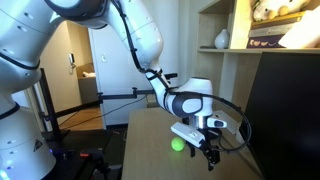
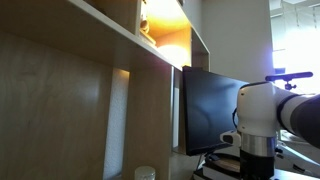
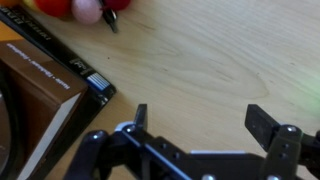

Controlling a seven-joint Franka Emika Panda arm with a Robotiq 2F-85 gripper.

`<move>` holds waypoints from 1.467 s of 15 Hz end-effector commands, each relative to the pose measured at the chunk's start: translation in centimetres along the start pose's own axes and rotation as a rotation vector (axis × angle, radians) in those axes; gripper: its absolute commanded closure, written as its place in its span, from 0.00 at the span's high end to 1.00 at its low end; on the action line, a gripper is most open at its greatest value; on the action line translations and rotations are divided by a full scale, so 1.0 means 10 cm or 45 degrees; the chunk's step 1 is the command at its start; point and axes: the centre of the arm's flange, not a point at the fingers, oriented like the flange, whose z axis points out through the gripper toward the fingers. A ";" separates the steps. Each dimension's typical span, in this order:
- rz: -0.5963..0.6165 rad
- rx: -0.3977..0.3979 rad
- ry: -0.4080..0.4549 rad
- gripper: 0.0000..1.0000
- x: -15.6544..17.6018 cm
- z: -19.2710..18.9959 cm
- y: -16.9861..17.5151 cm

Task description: Move the golf ball to the left side of the table

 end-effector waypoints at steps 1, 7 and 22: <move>0.022 0.038 0.026 1.00 0.16 0.03 0.11; 0.071 0.072 0.055 1.00 0.10 0.01 0.22; 0.106 0.013 -0.001 1.00 0.04 0.09 0.33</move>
